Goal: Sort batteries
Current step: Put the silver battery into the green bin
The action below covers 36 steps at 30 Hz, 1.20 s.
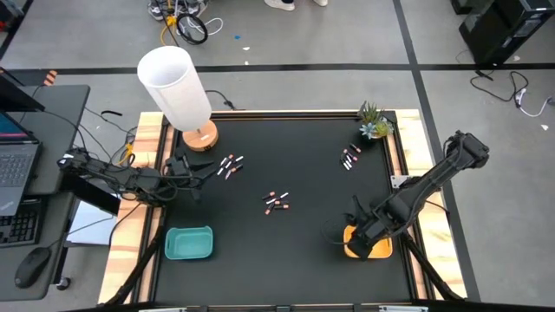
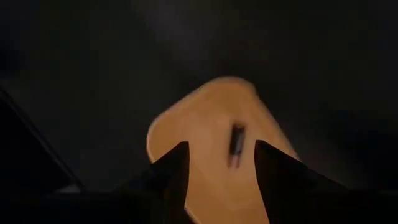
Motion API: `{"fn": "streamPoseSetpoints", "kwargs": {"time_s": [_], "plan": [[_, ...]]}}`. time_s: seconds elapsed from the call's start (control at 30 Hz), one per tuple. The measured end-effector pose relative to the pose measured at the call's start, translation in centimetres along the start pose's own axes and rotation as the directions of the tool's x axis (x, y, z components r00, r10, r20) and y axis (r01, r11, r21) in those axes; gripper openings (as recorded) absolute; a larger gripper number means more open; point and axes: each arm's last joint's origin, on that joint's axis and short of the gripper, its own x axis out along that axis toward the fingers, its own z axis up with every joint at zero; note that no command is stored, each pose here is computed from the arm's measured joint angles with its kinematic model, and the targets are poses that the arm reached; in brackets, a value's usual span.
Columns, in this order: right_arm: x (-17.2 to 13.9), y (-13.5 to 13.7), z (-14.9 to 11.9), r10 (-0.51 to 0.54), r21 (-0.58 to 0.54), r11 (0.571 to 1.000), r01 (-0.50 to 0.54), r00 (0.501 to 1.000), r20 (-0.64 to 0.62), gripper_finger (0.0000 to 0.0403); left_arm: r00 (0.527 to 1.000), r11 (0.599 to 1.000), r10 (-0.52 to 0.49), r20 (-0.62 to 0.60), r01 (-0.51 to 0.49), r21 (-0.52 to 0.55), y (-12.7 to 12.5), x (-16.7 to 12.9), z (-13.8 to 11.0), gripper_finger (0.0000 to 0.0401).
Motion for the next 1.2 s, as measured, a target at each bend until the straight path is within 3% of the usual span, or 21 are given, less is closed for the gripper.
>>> {"fn": "streamPoseSetpoints", "kwargs": {"time_s": [0.13,0.23,0.37,0.7,0.9,1.0,1.2], "plan": [[-1.4,-0.2,2.4,-0.082,-0.030,0.996,0.088,0.981,0.178,0.0166,1.000,1.000,0.000,0.000,0.000,-0.003,0.0,0.0,0.0,0.0143],[-1.3,-0.8,4.4,-0.138,-0.051,0.987,0.154,0.960,0.246,0.0166,1.000,1.000,0.000,0.000,0.000,-0.021,0.0,0.0,0.0,0.0143],[-1.2,-2.4,6.9,-0.212,-0.054,0.970,0.236,0.934,0.286,0.0163,1.000,1.000,0.000,0.000,0.000,-0.025,0.0,0.0,0.0,0.0143],[-1.3,-8.5,13.2,-0.327,-0.050,0.936,0.348,0.914,0.240,0.0147,1.000,1.000,0.000,0.000,0.000,-0.024,0.0,0.0,0.0,0.0143],[-1.7,-13.3,16.7,-0.244,0.022,0.969,0.245,0.946,0.215,0.0153,1.000,1.000,0.003,0.000,-0.003,-0.024,0.0,0.0,0.0,0.0143],[-2.0,-16.0,17.6,-0.254,0.079,0.967,0.242,0.947,0.196,0.0159,1.000,1.000,0.023,0.004,-0.023,-0.015,0.1,0.0,0.0,0.0143],[-1.8,-19.9,18.6,-0.258,0.148,0.960,0.237,0.957,0.137,0.0154,0.989,0.996,0.042,0.143,-0.053,0.069,0.2,-0.1,1.8,0.0142]]}}
